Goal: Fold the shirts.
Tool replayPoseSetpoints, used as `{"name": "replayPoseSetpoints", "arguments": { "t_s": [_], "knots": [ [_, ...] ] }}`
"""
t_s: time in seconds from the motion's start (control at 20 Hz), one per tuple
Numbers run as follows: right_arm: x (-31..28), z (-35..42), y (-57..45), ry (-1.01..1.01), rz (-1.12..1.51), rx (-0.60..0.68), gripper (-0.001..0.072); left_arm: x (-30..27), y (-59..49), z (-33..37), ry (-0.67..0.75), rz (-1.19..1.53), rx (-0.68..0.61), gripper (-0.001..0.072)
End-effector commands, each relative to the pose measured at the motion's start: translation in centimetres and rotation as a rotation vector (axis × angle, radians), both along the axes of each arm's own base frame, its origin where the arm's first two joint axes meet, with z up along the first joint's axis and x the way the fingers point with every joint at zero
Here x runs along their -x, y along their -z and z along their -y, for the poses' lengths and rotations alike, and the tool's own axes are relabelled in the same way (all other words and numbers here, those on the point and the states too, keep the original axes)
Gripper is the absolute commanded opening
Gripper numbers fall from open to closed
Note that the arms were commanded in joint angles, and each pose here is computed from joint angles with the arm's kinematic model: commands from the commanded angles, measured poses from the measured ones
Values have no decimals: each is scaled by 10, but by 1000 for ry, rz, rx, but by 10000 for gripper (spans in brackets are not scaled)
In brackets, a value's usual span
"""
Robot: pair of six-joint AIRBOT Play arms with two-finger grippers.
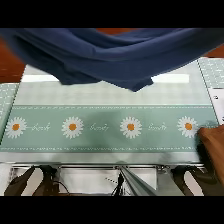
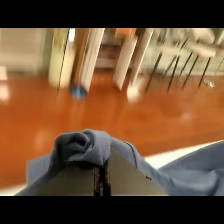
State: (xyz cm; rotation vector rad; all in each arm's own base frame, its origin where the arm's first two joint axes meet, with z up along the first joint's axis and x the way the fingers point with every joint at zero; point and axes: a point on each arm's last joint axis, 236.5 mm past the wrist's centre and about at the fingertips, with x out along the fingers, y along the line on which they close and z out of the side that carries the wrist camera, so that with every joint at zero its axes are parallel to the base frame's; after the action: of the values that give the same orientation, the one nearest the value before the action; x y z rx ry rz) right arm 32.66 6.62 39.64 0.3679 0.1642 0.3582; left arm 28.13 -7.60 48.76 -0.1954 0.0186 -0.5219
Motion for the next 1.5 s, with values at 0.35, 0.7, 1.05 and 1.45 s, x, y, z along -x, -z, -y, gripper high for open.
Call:
{"name": "replayPoseSetpoints", "arguments": {
  "t_s": [0.35, 0.7, 1.05, 1.45],
  "knots": [
    [61, -2, 32, -15, -320, 147, 30, 46, 2, -18, -248, -21, -210, 23],
    [44, 51, 174, -28, -942, 321, 30, -15, 130, -3, -18, -442, -180, 24],
    [-73, 35, 314, -157, -1161, 312, 30, -48, 306, 86, 306, -841, -175, 24],
    [-137, 39, 421, -86, -1217, 241, 51, -48, 426, 121, 377, -1117, -180, 24]
  ]
}}
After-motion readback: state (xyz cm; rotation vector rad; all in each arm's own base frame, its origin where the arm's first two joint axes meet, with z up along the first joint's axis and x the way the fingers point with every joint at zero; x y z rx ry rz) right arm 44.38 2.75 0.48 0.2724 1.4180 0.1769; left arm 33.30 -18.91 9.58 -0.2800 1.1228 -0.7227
